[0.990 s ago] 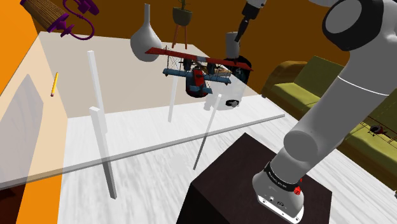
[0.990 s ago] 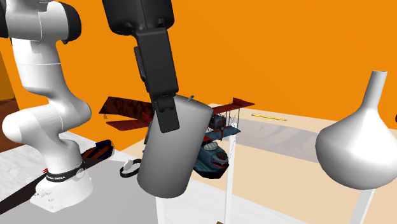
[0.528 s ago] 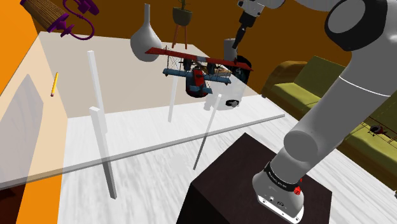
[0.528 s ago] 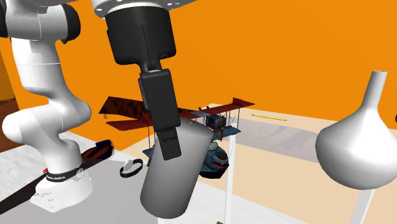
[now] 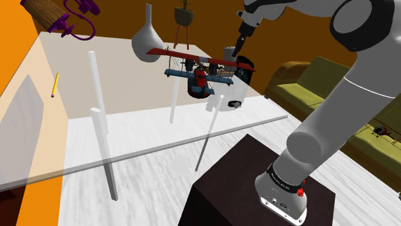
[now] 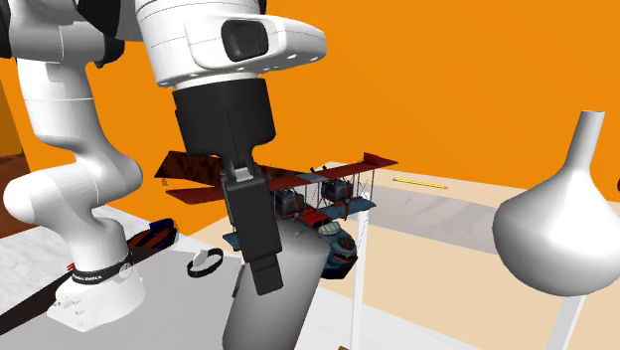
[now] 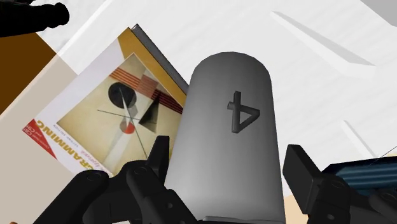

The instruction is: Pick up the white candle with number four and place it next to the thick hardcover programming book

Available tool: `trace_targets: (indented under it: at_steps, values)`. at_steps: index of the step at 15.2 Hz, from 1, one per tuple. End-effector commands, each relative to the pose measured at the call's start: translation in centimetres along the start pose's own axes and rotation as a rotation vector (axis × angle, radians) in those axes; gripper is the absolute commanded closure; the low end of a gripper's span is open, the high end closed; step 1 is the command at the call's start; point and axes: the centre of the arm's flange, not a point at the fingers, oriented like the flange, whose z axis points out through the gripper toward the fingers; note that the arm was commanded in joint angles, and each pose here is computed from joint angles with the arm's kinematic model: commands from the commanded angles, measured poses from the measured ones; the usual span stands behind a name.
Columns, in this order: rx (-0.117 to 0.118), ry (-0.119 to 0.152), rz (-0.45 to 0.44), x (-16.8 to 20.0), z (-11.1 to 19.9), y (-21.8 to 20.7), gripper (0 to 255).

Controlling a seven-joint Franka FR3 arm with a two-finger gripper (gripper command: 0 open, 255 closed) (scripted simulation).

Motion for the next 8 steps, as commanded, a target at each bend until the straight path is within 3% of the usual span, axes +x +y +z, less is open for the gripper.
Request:
trace_targets:
  at_steps: [1, 8]
  values:
    - [-0.001, 0.001, 0.0, -0.1, 0.9, 0.1, 255]
    - [-0.001, 0.001, 0.0, -0.6, 4.6, -0.3, 255]
